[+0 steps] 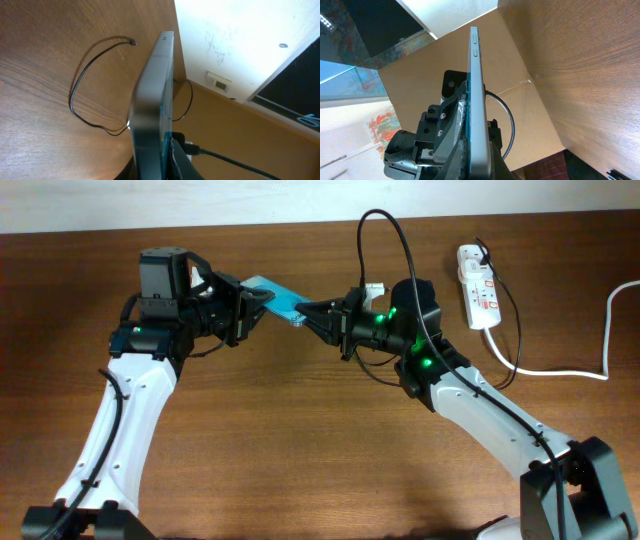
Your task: Plug charger to phone and switch on socket
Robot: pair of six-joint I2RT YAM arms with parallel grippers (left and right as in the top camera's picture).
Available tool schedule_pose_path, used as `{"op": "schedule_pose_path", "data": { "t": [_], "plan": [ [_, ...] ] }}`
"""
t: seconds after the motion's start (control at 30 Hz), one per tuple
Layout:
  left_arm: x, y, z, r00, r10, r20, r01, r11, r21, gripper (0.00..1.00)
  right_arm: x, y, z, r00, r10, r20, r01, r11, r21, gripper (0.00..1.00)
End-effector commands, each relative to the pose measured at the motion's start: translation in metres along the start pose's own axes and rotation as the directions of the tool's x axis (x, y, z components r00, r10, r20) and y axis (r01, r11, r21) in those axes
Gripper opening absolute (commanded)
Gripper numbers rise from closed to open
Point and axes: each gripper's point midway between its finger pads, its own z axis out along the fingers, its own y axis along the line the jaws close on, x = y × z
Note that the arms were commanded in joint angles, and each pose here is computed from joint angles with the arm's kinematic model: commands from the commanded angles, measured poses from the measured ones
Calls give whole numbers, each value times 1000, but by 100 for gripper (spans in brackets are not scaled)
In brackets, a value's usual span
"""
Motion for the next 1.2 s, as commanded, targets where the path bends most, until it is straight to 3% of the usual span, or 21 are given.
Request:
{"op": "schedule_pose_path", "data": {
  "t": [0.0, 0.1, 0.2, 0.4, 0.6, 0.63, 0.77, 0.83, 1.0, 1.03, 1.07, 1.1, 1.17],
  "plan": [
    [-2, 2, -3, 1000, 16, 19, -16, 1000, -8, 0, 13, 16, -5, 989, -147, -26, 146, 989, -35, 4],
    [-2, 2, -3, 999, 41, 19, -41, 999, -8, 0, 13, 16, -5, 989, -147, -26, 146, 989, -35, 5],
    [-7, 1, -9, 996, 86, 7, -86, 996, 6, 0, 12, 16, -5, 989, -147, -25, 146, 989, -35, 18],
    [-8, 1, -10, 994, 113, 8, -113, 994, 9, 0, 12, 16, -5, 989, -147, -25, 146, 989, -35, 18],
    [-8, -2, -10, 993, 120, 8, -120, 993, 19, 0, 12, 16, -5, 989, -147, -24, 146, 989, -35, 43],
    [-10, -6, -12, 992, 127, 9, -127, 991, 36, 0, 12, 16, -5, 989, -147, -22, 146, 989, -35, 53],
    [-9, -12, -13, 989, 145, 1, -145, 987, 62, 0, 2, 18, -10, 976, -216, 7, 216, 976, -35, 74],
    [-9, -12, -13, 987, 160, 2, -160, 985, 62, 0, -16, 9, -19, 973, -225, 46, 225, 974, 10, 82],
    [-9, -12, -13, 982, 188, 3, -188, 980, 63, 0, -61, -39, -46, 953, -264, 147, 229, 948, 221, 84],
    [-9, -12, -13, 981, 193, 3, -193, 979, 63, 0, -72, -44, -53, 937, -301, 177, 251, 934, 256, 86],
    [-9, -12, -13, 976, 217, 5, -216, 974, 63, 0, -82, -43, -60, 903, -381, 197, 319, 904, 286, 98],
    [-9, -12, -13, 971, 239, 6, -239, 969, 62, 0, -91, -42, -65, 854, -479, 202, 405, 857, 319, 98],
    [-9, -11, -13, 967, 255, 6, -255, 965, 60, 0, -110, -50, -75, 788, -565, 247, 439, 795, 418, 98]
  ]
}}
